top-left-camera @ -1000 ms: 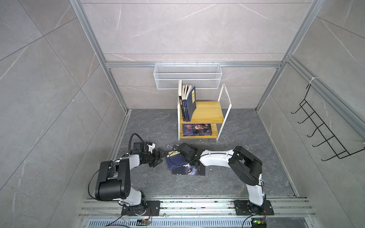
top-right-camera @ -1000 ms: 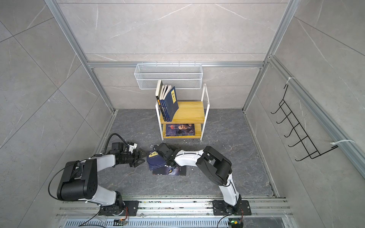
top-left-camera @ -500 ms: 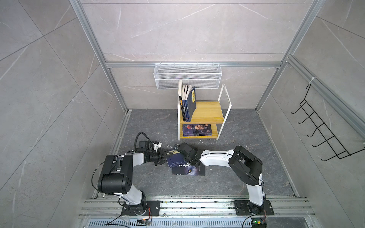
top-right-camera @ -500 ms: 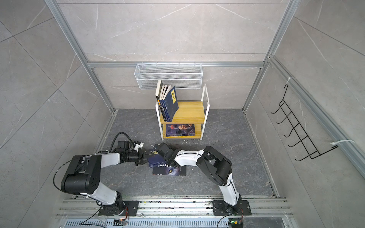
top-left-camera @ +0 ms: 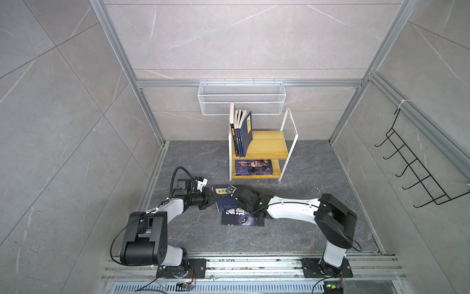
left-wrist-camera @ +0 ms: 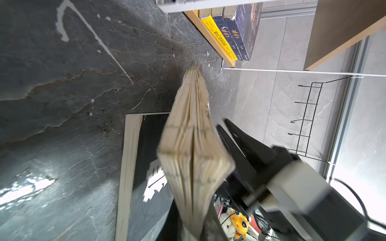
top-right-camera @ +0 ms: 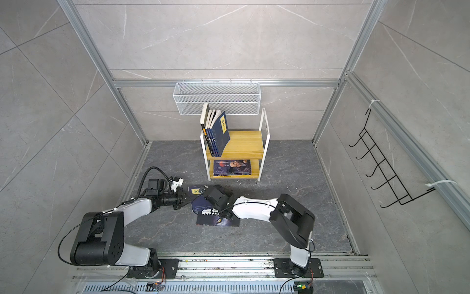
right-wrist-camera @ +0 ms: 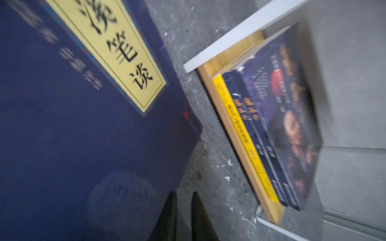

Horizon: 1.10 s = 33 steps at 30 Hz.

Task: Stacking books/files
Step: Pick up the book from the book, then place the book on the bookshelf.

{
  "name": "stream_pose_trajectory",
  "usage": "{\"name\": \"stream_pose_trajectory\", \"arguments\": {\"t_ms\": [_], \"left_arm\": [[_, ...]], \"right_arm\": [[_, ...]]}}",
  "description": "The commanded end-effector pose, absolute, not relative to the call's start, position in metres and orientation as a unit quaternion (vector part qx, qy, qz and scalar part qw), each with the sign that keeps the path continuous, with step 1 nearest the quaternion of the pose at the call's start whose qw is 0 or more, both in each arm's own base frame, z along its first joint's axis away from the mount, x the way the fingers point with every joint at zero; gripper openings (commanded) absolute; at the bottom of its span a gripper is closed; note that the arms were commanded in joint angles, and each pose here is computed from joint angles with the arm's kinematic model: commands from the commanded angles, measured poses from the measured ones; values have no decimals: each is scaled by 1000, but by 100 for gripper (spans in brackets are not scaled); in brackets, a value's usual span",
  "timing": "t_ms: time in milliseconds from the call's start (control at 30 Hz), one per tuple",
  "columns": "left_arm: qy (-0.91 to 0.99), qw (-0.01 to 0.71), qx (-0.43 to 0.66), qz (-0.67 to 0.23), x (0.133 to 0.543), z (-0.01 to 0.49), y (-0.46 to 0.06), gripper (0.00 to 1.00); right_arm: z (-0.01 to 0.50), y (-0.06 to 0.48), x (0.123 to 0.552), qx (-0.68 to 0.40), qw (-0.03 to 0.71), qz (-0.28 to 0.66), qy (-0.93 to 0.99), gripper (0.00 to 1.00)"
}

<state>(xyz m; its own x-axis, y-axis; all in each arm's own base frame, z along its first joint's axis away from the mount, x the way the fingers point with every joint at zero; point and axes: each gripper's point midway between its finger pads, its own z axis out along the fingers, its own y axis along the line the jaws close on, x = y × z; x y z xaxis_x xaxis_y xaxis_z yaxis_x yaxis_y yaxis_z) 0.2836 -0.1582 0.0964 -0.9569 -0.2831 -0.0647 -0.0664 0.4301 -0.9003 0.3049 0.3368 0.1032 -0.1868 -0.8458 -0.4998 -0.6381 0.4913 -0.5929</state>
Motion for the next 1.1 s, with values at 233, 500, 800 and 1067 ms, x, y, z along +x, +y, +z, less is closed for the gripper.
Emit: {"name": "stream_pose_trajectory", "arguments": {"t_ms": [233, 500, 800, 1067], "left_arm": [[794, 95, -43, -599, 287, 158, -179, 0], [797, 68, -31, -599, 282, 158, -190, 0], [790, 54, -23, -610, 274, 162, -196, 0], [790, 47, -17, -611, 272, 160, -199, 0]], "right_arm": [[154, 339, 261, -458, 528, -130, 703, 36], [142, 351, 250, -485, 538, -147, 674, 46], [124, 364, 255, -502, 534, -165, 660, 50], [115, 371, 261, -510, 533, -191, 648, 54]]}}
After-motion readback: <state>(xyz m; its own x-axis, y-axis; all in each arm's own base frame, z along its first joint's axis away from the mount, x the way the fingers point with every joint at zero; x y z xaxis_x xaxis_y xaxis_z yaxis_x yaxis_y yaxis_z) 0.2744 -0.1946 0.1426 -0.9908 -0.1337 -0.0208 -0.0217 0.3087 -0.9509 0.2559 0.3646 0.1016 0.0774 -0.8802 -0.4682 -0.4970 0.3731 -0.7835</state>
